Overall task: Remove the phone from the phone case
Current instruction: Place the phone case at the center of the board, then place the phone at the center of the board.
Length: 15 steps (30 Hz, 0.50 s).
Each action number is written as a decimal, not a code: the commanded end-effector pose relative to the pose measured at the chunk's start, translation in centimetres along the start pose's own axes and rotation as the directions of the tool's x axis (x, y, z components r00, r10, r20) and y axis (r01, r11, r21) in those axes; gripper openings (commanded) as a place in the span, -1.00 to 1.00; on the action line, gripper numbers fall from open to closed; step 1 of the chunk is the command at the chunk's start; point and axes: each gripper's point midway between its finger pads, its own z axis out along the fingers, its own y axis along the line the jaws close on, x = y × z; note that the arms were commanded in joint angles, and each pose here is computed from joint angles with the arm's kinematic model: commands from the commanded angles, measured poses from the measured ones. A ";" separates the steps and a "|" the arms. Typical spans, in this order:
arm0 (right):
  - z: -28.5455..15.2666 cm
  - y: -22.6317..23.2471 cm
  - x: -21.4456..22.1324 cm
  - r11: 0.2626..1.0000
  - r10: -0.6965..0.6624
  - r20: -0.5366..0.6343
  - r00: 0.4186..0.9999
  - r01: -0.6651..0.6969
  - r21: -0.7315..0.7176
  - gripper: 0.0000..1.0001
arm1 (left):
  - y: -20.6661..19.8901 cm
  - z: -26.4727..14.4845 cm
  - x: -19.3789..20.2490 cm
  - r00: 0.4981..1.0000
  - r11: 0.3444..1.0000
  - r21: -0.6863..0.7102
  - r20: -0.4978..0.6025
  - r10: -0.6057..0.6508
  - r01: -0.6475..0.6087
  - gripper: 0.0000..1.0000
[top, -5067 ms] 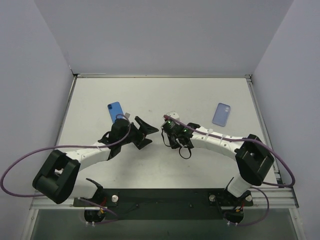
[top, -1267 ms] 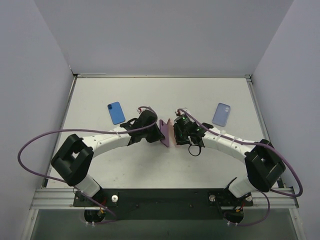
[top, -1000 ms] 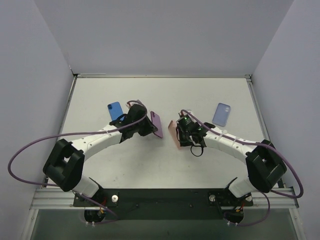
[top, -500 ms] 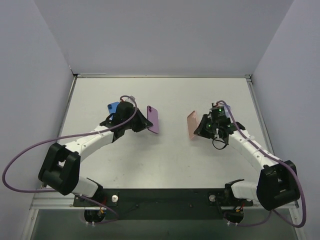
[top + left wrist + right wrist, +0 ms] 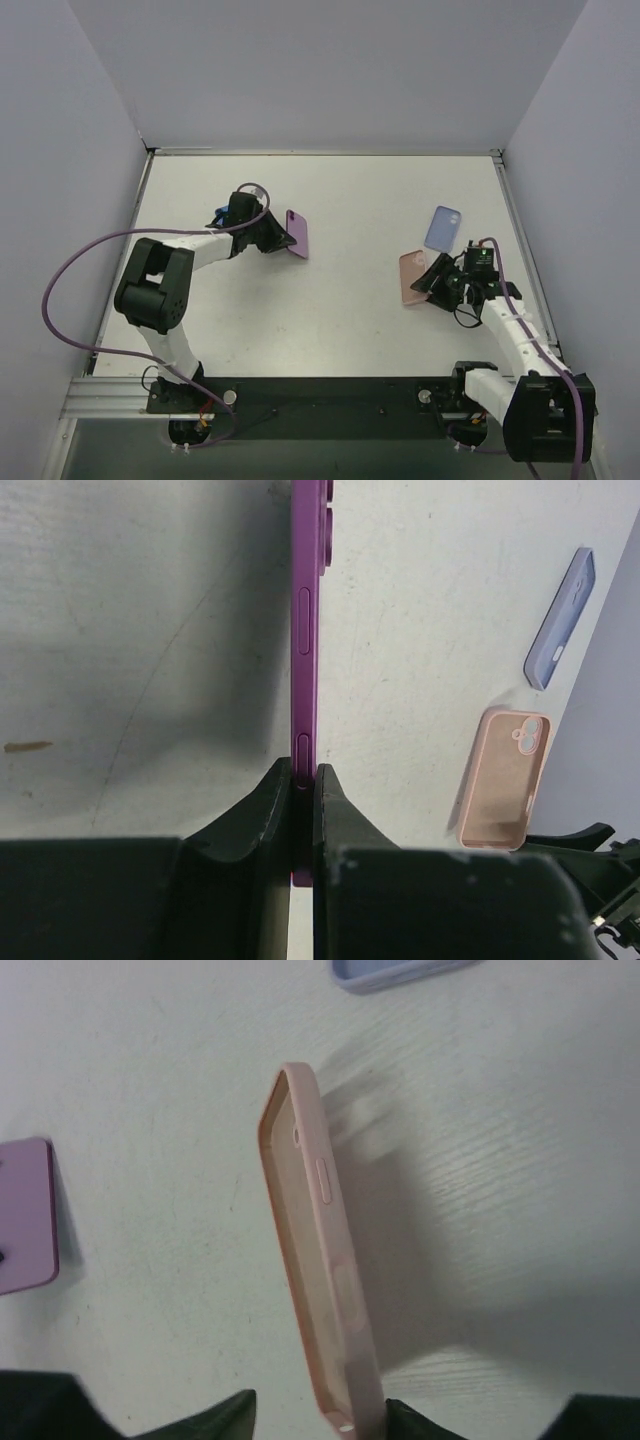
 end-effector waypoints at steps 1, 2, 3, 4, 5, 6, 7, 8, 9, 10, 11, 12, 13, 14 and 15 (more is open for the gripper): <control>-1.8 -0.9 -0.3 0.998 -0.032 0.042 0.999 0.029 0.055 0.15 | -3.1 0.4 -2.8 0.996 0.993 0.083 0.049 0.078 -0.082 -1.00; -2.1 -1.5 -0.8 0.996 -0.037 0.073 0.997 0.031 0.090 0.31 | -2.8 0.5 -2.9 0.996 0.995 0.058 0.044 0.073 -0.076 -1.00; -2.7 -1.1 -1.6 0.995 -0.047 0.099 0.994 0.038 0.094 0.44 | -2.4 0.6 -3.0 0.997 0.997 0.033 0.043 0.068 -0.069 -0.69; -3.2 -1.3 -1.6 0.993 -0.049 0.108 0.993 0.037 0.111 0.53 | -2.0 0.7 -2.9 0.997 0.998 0.009 0.037 0.069 -0.069 -0.47; -3.6 -1.5 -2.3 0.990 -0.056 0.137 0.989 0.038 0.134 0.60 | -1.7 0.5 -2.8 0.998 0.998 -0.014 0.026 0.065 -0.065 -0.34; -4.0 -1.6 -2.4 0.988 -0.057 0.143 0.988 0.035 0.149 0.61 | -2.0 0.3 -2.7 0.997 0.997 -0.011 0.027 0.074 -0.074 -0.24; -4.8 -1.1 -3.2 0.988 -0.067 0.180 0.981 0.041 0.148 0.61 | -2.2 -0.2 -3.1 0.995 0.996 -0.019 0.047 0.091 -0.090 0.07; -5.2 -1.0 -3.6 0.987 -0.073 0.194 0.978 0.043 0.156 0.74 | -2.4 -0.6 -3.1 0.994 0.995 -0.024 0.048 0.103 -0.102 0.23; -5.6 -1.2 -3.8 0.983 -0.081 0.203 0.976 0.045 0.175 0.75 | -2.7 -1.0 -3.2 0.992 0.994 -0.023 0.054 0.112 -0.111 0.32; -6.2 -0.6 -4.6 0.984 -0.090 0.224 0.970 0.051 0.173 0.75 | -3.3 -1.7 -3.6 0.989 0.991 -0.017 0.072 0.132 -0.131 0.51; -6.5 -0.6 -4.8 0.982 -0.096 0.228 0.969 0.055 0.178 0.75 | -3.2 -2.2 -3.5 0.988 0.990 -0.029 0.068 0.138 -0.136 0.55; -6.7 -0.6 -4.9 0.980 -0.098 0.229 0.969 0.054 0.192 0.75 | -3.5 -2.6 -3.7 0.986 0.989 -0.033 0.078 0.147 -0.145 0.64; -6.9 -0.6 -5.0 0.980 -0.093 0.230 0.969 0.048 0.192 0.75 | -4.2 -3.5 -4.2 0.981 0.986 -0.029 0.098 0.166 -0.164 0.67; -7.1 -0.3 -5.2 0.981 -0.096 0.237 0.967 0.051 0.187 0.75 | -4.2 -3.9 -4.0 0.981 0.985 -0.038 0.095 0.171 -0.169 0.71; -7.1 -0.2 -5.2 0.981 -0.092 0.237 0.967 0.048 0.187 0.75 | -4.4 -4.4 -4.1 0.979 0.984 -0.039 0.101 0.179 -0.176 0.73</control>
